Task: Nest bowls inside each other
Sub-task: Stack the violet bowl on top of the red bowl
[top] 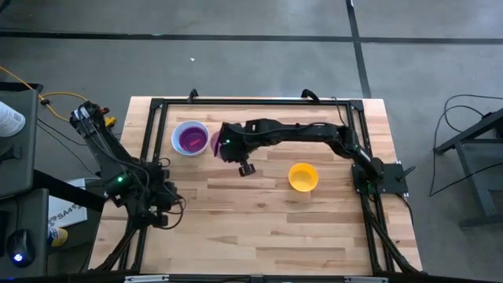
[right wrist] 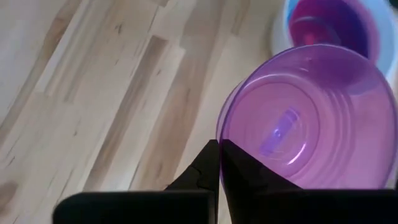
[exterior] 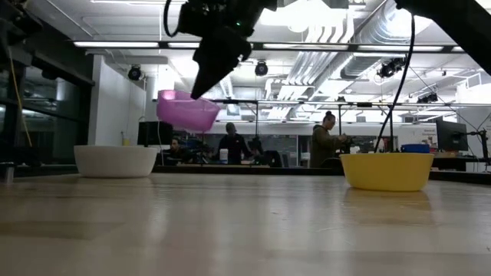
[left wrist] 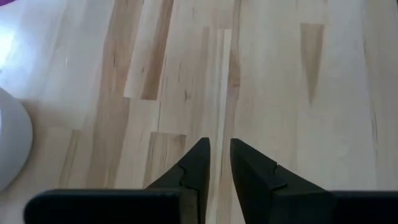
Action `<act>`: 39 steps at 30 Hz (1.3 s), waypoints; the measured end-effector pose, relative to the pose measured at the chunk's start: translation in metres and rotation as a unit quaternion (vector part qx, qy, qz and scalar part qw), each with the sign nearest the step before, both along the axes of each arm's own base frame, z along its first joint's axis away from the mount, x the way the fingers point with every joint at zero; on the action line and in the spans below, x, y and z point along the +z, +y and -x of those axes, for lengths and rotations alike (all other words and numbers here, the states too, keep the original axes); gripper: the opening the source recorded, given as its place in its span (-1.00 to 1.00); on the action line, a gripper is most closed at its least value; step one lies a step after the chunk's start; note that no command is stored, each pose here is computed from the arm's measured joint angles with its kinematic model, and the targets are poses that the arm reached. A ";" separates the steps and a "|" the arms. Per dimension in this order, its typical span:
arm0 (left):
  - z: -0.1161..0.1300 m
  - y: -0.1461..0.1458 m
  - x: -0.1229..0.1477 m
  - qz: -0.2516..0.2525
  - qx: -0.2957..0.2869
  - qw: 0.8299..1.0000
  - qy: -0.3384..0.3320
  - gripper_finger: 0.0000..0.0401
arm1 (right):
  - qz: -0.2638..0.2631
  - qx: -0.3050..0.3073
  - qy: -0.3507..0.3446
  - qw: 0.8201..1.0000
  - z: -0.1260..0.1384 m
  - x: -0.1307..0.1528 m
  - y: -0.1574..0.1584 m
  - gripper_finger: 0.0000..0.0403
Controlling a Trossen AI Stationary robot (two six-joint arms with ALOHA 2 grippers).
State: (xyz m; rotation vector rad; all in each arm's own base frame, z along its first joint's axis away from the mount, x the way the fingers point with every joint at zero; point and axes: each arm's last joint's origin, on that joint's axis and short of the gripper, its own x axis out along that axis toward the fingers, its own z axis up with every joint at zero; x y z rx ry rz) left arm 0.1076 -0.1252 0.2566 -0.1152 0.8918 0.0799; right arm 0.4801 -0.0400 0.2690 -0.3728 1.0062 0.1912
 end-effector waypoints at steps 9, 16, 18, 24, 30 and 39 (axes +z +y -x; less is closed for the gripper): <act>0.003 0.005 -0.001 -0.050 0.012 0.999 -0.012 -0.69 | -0.014 0.019 0.003 1.000 0.000 0.004 0.012 -0.98; 0.006 0.010 -0.002 -0.086 0.017 0.996 -0.010 -0.69 | -0.017 0.051 0.011 0.999 0.001 0.003 0.039 -0.98; 0.006 0.010 -0.002 -0.087 0.016 0.996 -0.010 -0.69 | -0.026 0.064 0.014 0.998 0.001 0.003 0.047 -0.98; 0.004 0.009 -0.002 -0.106 -0.017 0.994 -0.012 -0.69 | -0.042 0.114 0.012 0.993 0.003 0.003 0.077 -0.98; -0.003 0.009 0.000 -0.112 -0.047 0.992 -0.013 -0.69 | -0.042 0.142 0.009 0.989 0.005 0.004 0.104 -0.98; -0.032 0.019 0.004 -0.135 -0.121 0.983 -0.012 -0.69 | -0.080 0.170 -0.015 0.982 0.005 0.007 0.135 -0.98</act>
